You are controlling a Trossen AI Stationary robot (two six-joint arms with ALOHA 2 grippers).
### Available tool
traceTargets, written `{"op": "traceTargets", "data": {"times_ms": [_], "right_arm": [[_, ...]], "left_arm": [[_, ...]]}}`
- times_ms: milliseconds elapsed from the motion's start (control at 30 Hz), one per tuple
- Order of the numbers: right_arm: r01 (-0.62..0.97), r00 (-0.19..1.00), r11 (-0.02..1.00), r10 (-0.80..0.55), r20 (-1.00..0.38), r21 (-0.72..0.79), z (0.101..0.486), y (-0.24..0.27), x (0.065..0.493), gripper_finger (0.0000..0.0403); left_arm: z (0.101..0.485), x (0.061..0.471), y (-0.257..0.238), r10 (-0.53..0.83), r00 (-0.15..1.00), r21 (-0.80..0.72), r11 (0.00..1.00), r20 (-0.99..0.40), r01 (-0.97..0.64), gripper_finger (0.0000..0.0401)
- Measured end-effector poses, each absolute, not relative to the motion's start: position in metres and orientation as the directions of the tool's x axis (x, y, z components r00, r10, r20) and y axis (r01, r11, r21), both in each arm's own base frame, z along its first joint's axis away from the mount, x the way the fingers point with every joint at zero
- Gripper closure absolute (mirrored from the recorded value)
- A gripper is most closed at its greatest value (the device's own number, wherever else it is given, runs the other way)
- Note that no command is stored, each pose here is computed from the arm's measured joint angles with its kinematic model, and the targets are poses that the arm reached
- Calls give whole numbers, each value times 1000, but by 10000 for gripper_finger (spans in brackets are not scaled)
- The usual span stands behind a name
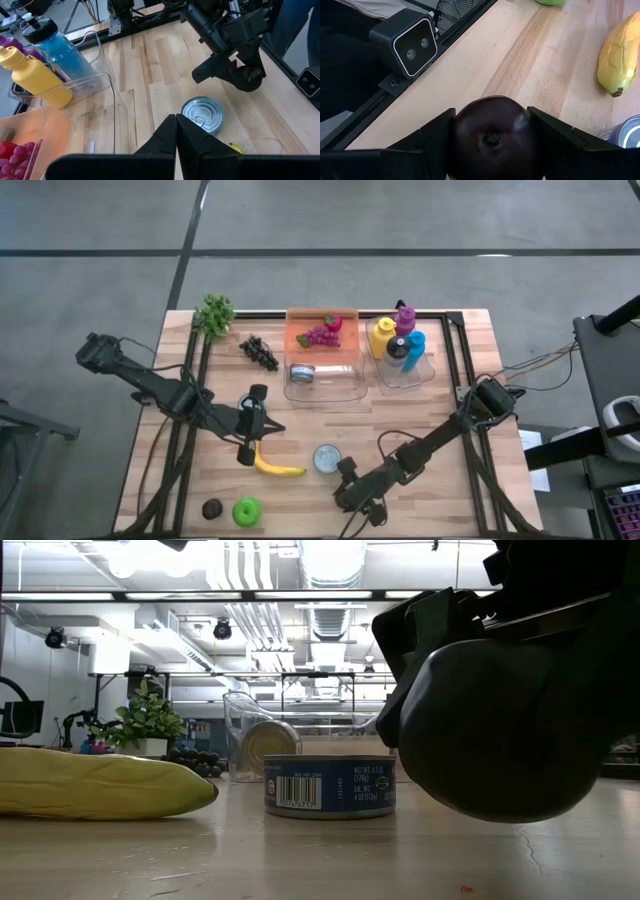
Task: Pick & Place Food Item
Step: Put the right plum into the orange bin
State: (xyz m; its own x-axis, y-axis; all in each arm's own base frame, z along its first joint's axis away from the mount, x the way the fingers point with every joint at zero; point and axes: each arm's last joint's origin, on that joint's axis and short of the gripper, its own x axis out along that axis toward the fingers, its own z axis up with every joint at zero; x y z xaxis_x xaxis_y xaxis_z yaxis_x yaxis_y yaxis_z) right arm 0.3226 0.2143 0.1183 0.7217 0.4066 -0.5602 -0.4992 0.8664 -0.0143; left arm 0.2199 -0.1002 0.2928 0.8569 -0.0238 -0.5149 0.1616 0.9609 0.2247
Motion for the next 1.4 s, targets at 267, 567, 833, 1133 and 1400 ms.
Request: {"op": "traceTargets", "data": {"times_ms": [267,567,833,1133,1400], "right_arm": [[-491,736,871,401,-545,-23,122,214,323,179],[-486,757,873,405,-513,-28,125,215,325,179],[-454,783,890,377,-494,-42,130,217,329,179],[-425,799,904,349,-489,-50,131,217,329,179],[-403,803,915,344,-486,-18,131,217,330,179]], "left_arm": [[293,220,-100,-24,857,225,961,-515,162,393],[293,220,-100,-24,857,225,961,-515,162,393],[293,220,-100,-23,856,226,961,-517,162,393],[292,220,-100,-22,854,226,960,-519,162,393],[292,220,-100,-21,855,226,961,-519,161,393]]}}
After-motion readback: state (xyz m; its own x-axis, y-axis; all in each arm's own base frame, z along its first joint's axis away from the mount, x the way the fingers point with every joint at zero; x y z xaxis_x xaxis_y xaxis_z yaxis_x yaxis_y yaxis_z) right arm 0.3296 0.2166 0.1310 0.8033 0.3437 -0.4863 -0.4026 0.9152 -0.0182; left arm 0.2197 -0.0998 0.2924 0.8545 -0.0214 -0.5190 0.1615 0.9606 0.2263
